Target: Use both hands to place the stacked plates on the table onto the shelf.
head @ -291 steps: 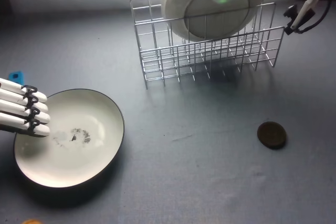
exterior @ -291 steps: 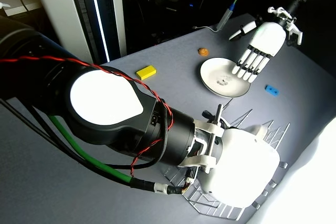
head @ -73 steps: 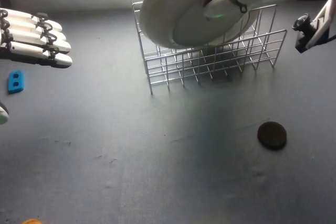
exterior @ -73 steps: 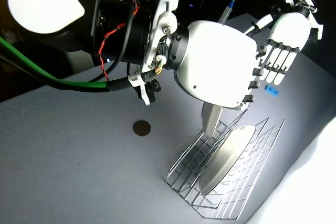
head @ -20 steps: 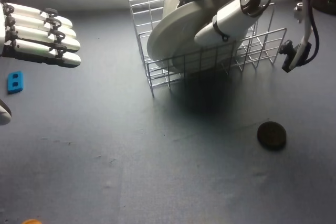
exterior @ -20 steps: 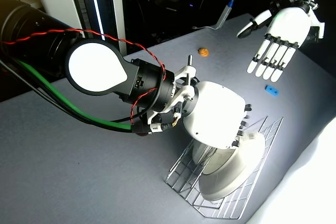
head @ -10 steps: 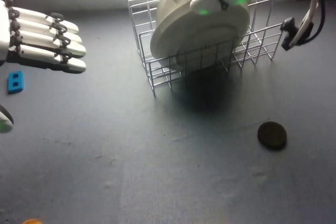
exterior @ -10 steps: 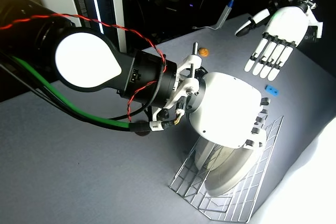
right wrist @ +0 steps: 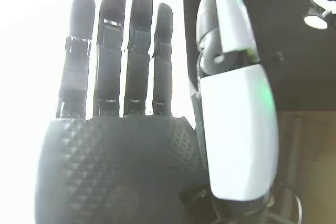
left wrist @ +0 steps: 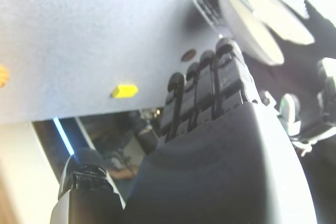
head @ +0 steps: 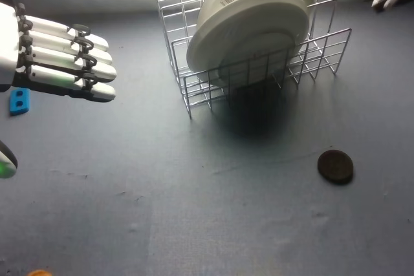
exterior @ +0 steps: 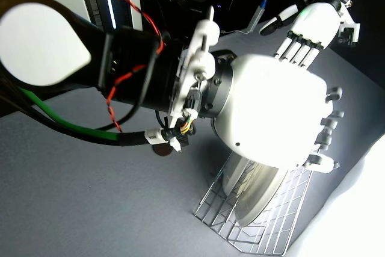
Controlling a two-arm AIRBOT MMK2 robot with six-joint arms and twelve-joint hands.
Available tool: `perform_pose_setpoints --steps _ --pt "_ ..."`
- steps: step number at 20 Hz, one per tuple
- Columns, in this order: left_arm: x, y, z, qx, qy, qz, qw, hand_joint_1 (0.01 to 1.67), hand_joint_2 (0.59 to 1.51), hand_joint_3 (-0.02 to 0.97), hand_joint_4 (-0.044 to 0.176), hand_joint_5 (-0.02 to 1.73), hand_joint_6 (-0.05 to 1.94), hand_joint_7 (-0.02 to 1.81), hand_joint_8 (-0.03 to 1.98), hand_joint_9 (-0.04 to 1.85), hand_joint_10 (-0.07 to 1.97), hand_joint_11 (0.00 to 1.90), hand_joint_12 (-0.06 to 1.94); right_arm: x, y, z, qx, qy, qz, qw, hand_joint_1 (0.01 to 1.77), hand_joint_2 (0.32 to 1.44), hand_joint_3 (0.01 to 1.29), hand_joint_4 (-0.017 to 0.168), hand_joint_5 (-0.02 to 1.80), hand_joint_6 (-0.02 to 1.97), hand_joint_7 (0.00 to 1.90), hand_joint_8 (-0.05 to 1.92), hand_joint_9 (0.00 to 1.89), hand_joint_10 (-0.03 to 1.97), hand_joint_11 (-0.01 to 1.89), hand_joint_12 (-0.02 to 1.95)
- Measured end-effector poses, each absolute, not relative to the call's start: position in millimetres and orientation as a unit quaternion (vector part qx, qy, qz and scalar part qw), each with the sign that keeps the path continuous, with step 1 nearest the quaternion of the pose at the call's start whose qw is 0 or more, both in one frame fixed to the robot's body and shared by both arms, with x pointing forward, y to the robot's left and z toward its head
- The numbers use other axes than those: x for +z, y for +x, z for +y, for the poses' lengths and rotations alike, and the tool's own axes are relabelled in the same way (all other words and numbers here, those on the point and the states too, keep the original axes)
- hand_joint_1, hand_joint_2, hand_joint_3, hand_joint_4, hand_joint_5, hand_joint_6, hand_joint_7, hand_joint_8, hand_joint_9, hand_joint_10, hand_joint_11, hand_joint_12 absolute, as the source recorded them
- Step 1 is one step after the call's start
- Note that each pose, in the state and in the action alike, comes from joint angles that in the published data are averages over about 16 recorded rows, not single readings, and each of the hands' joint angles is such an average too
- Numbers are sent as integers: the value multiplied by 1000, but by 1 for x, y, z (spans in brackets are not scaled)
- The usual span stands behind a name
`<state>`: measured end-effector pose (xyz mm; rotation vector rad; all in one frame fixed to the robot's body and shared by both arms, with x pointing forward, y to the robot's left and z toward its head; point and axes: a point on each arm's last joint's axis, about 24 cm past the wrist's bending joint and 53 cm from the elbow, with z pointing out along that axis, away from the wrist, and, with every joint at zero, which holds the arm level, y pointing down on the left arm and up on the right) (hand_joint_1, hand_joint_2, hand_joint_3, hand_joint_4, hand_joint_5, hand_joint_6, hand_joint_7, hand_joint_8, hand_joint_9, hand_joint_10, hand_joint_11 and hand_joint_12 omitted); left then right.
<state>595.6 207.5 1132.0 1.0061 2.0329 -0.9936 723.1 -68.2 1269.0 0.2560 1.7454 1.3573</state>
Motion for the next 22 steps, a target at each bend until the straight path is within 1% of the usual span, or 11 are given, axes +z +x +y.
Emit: perform_pose_setpoints --steps 4,7,9,11,13,15,17,19,20,21,22 --pt "1133 595 207 -379 386 775 327 14 1045 19 3 72 15 22 -7 18 13 25 9 1282 708 -77 535 68 699 470 1096 1037 11 -3 728 152 884 22 824 230 373 1243" --pt "1134 596 208 -379 385 775 329 14 1053 19 2 83 15 36 -8 27 13 25 43 1286 694 -80 523 35 698 488 1070 1036 11 -3 727 144 887 22 824 236 372 1235" --pt "1134 596 208 -379 384 775 328 14 1065 19 3 97 15 59 -8 47 13 24 102 1287 683 -80 516 14 698 497 1026 1037 11 -3 727 137 892 22 827 239 371 1219" --pt "1134 596 208 -379 383 776 328 20 1084 19 3 137 29 113 13 91 50 33 230 1287 673 -79 510 -6 697 504 952 1038 11 -3 733 132 900 25 828 256 381 1216" --pt "1134 596 209 -379 382 776 328 36 1106 19 3 172 136 168 141 141 219 63 458 1286 664 -77 505 -26 696 510 857 1040 11 -3 729 184 895 98 821 371 418 1277" --pt "1134 596 209 -380 381 777 328 50 1132 19 2 224 358 254 374 217 455 132 691 1285 656 -75 501 -43 695 514 753 1042 11 -2 726 361 887 294 827 582 492 1369" --pt "1134 597 209 -380 380 777 327 64 1158 19 3 353 590 421 607 365 689 263 931 1284 650 -72 499 -57 693 517 643 1045 11 -2 756 574 910 520 867 787 609 1451" --pt "1135 597 210 -380 378 778 327 102 1183 18 17 535 829 638 850 579 929 465 1171 1283 645 -70 498 -70 691 519 533 1057 11 4 829 793 971 756 948 998 767 1535" --pt "1135 597 210 -381 378 778 327 136 1198 17 28 627 949 747 972 692 1050 577 1291 1283 644 -69 498 -74 690 520 488 1071 11 12 876 905 1013 874 998 1104 857 1578" --pt "1135 597 210 -381 377 778 327 161 1209 16 35 690 1042 825 1067 772 1146 654 1392 1283 643 -69 498 -76 690 520 450 1081 11 17 907 989 1040 963 1031 1188 922 1611" --pt "1135 597 210 -381 377 778 327 171 1217 16 37 729 1113 876 1141 821 1225 697 1475 1283 642 -68 498 -78 689 520 413 1084 11 19 920 1049 1050 1028 1045 1253 961 1636"
